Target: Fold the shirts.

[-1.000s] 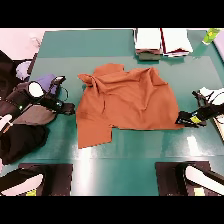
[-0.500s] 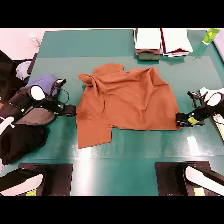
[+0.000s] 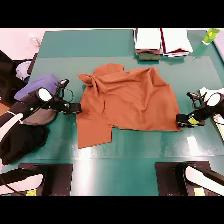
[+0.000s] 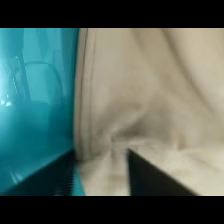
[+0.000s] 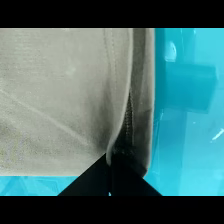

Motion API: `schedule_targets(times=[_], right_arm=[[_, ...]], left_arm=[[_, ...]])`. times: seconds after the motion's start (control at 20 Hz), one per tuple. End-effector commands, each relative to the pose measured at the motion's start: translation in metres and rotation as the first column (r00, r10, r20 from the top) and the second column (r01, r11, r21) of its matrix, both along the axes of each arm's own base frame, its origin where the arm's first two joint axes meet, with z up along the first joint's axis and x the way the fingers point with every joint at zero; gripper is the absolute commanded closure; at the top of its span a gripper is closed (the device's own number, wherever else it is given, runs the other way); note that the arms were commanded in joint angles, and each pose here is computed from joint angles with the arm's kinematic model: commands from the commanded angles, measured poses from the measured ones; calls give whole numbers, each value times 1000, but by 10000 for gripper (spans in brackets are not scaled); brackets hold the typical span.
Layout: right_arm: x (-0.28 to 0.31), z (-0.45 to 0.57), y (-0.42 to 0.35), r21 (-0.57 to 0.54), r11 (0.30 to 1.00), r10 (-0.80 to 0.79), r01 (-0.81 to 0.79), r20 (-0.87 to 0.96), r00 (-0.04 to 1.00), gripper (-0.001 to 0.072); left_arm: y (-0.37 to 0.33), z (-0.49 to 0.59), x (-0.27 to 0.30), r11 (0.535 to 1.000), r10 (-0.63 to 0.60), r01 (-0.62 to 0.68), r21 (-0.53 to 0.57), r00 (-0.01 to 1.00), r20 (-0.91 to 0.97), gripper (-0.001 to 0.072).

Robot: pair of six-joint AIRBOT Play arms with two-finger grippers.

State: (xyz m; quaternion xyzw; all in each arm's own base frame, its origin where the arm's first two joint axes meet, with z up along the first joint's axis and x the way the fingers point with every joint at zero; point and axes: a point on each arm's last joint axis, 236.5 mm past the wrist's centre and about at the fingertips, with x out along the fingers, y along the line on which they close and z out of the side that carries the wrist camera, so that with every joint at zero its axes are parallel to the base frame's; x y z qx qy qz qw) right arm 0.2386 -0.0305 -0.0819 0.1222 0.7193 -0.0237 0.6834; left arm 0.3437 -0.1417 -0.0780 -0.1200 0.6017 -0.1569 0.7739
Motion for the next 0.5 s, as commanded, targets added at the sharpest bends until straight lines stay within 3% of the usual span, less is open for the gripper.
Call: schedule_targets(times=[0.0,0.05,0.2,0.35,0.45], right_arm=[[-1,0,0,0,1000,2,-2,-4,1000,696],[-2,1,1,1,1000,2,-2,-5,1000,697],[8,16,-2,-15,1000,4,-3,57,998,696],[38,79,-9,-64,997,47,-33,228,973,697],[63,148,-15,-116,993,65,-19,404,912,697]], left_arm=[[-4,-1,2,1000,16,-16,-23,1000,-3,626],[-5,-1,1,1000,16,-16,-26,1000,-6,680],[-6,27,14,1000,-6,8,-23,998,59,681],[-2,127,48,999,-40,40,6,949,312,681],[2,226,57,999,-51,48,19,855,516,681]])
